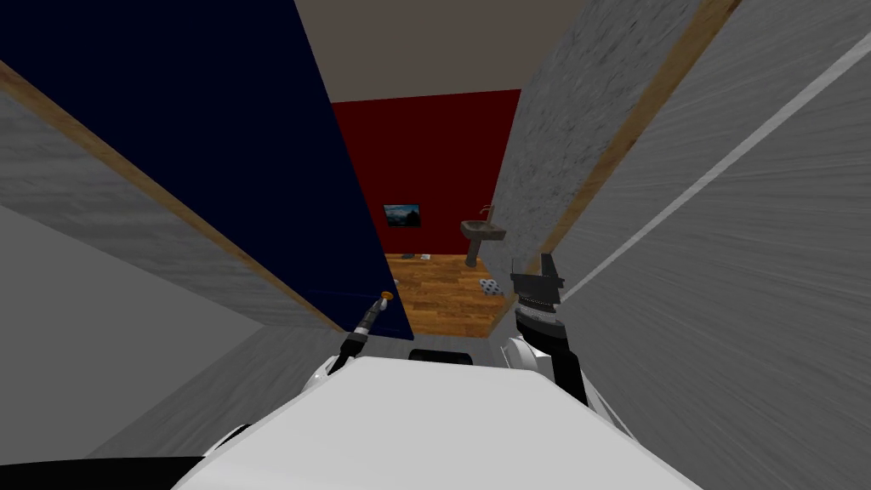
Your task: Pull the door open
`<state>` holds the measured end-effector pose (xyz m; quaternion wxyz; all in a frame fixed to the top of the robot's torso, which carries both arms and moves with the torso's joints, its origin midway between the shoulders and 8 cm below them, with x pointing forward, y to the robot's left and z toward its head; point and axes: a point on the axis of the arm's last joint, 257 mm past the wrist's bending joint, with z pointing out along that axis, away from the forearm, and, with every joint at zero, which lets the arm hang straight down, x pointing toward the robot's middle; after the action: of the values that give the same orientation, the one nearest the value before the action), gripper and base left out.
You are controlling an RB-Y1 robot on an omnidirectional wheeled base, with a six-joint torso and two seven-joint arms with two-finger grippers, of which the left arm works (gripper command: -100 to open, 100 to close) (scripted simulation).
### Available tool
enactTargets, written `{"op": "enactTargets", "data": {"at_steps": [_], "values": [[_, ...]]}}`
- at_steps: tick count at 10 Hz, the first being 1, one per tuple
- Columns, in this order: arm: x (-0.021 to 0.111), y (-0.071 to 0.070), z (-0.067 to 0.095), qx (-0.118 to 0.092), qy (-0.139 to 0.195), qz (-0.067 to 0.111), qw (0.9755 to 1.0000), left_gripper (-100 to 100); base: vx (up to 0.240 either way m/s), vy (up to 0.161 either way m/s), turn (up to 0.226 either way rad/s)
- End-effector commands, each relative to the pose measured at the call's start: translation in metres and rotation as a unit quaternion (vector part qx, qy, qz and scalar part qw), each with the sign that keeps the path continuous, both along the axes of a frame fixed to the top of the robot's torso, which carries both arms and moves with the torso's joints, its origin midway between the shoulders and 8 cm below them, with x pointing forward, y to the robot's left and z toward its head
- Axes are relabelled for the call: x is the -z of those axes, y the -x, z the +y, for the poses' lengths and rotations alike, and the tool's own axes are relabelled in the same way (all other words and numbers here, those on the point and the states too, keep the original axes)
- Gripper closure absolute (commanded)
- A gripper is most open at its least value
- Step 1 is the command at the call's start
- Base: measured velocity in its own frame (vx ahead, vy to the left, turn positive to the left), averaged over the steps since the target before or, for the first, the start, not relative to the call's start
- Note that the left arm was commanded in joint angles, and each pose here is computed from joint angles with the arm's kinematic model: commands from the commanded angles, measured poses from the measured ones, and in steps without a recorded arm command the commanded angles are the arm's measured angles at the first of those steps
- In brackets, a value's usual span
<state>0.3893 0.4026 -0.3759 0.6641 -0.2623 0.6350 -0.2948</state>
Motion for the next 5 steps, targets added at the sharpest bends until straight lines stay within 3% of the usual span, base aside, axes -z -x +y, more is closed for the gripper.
{"op": "enactTargets", "data": {"at_steps": [1,2,3,5], "values": [[0.0049,0.0018,-0.0072,0.004,0.023,0.005,0.9997,100,-0.044,0.021,-0.044],[0.0044,0.0001,-0.007,0.002,0.046,0.004,0.9989,100,-0.053,0.016,-0.07],[0.0044,0.0001,-0.007,0.002,0.049,0.004,0.9988,100,-0.046,0.021,-0.028],[0.0035,-0.0033,-0.0067,-0.003,0.092,0.002,0.9958,100,-0.06,0.032,-0.088]]}}
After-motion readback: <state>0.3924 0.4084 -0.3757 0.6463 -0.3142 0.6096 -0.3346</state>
